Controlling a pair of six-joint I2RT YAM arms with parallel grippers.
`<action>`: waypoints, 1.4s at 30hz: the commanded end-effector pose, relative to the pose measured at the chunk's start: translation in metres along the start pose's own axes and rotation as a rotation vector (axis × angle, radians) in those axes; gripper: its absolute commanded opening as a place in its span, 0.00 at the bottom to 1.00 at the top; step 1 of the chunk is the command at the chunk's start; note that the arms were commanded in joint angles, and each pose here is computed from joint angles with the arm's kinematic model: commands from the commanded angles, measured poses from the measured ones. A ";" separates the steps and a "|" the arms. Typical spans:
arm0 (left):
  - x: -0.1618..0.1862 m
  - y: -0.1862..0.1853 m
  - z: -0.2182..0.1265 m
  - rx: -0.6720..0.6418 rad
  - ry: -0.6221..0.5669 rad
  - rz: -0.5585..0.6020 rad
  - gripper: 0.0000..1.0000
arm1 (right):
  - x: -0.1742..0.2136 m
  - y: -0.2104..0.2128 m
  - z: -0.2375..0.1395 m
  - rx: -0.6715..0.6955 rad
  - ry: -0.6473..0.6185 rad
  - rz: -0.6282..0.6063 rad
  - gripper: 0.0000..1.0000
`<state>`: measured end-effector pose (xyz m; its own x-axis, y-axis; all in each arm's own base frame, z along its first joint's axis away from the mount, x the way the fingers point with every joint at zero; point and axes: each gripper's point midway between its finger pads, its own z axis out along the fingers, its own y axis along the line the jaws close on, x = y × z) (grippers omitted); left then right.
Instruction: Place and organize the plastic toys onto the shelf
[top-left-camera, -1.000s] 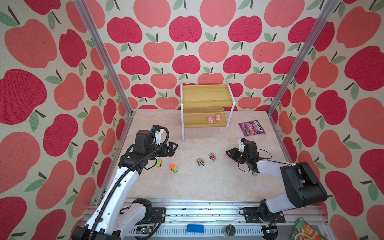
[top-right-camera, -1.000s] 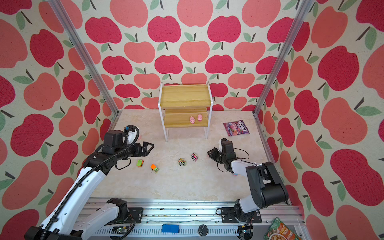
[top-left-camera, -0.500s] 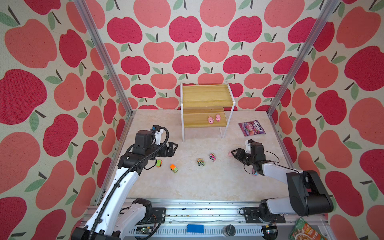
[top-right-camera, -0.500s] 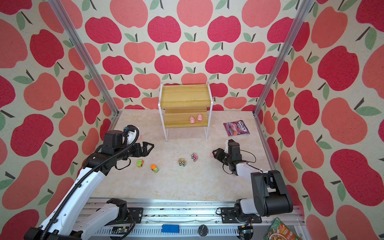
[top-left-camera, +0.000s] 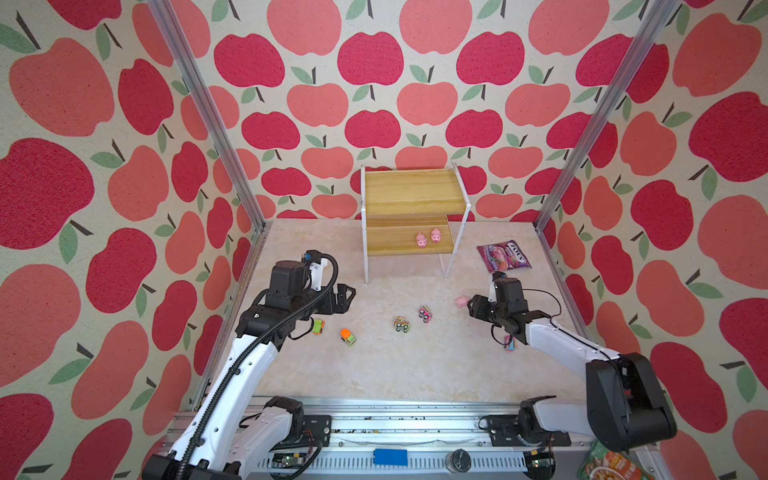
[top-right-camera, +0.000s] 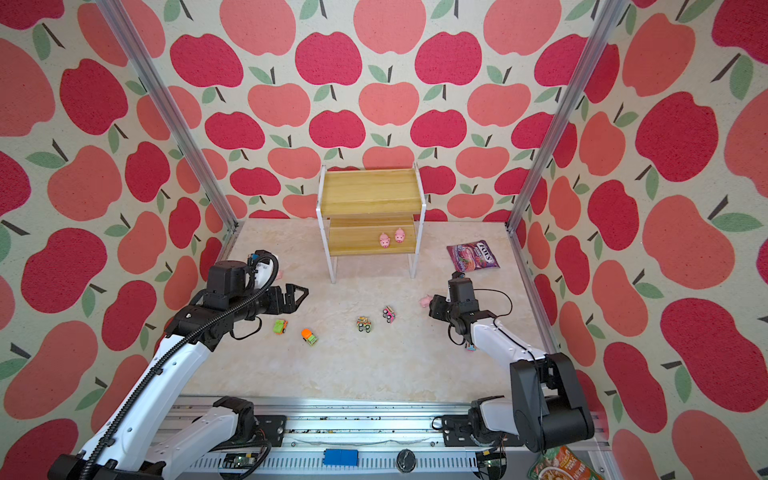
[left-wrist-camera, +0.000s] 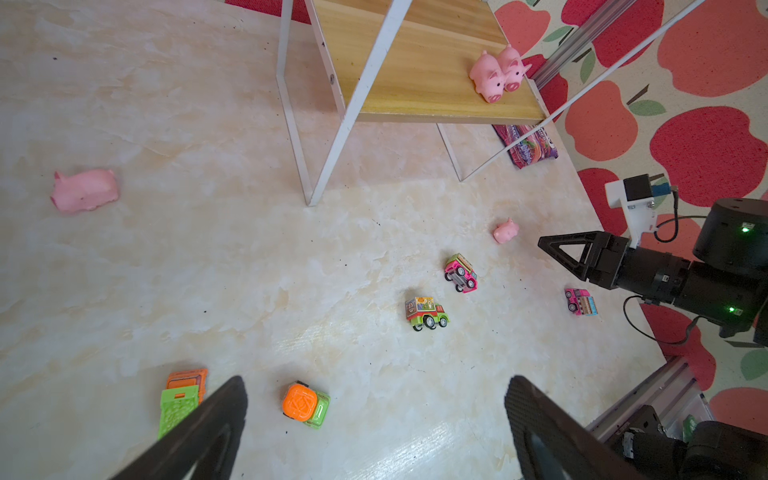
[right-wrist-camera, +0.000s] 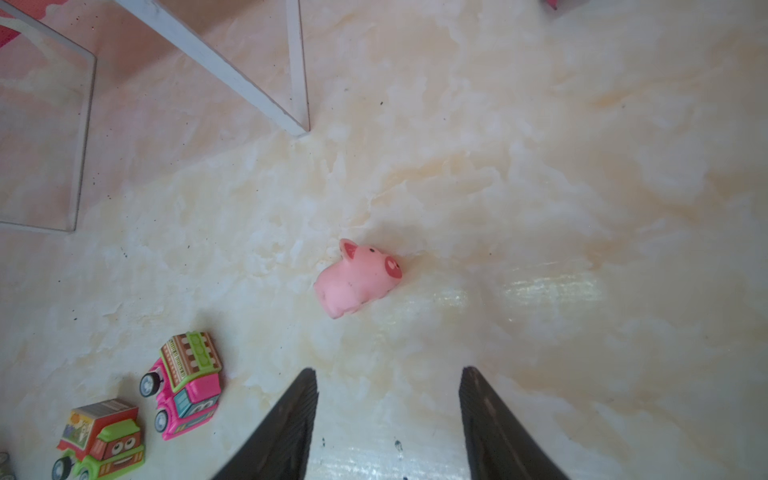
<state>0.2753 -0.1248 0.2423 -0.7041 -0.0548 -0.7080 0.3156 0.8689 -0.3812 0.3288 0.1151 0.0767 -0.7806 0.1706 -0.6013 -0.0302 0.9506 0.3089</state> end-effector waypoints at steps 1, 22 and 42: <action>0.005 0.000 0.002 0.003 0.015 0.005 0.99 | -0.014 -0.001 0.004 0.047 -0.001 -0.099 0.58; 0.007 0.003 0.005 -0.008 0.027 0.005 0.99 | -0.016 0.014 0.054 0.128 0.049 -0.223 0.34; 0.008 -0.001 0.005 0.001 0.028 0.010 0.99 | 0.037 0.003 0.025 0.170 0.035 -0.228 0.23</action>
<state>0.2753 -0.1277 0.2394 -0.7117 -0.0460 -0.7010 0.3200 0.8671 -0.3818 0.3286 0.1352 0.0428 -0.7655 -0.0665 -0.6400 -0.1217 0.9916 0.0426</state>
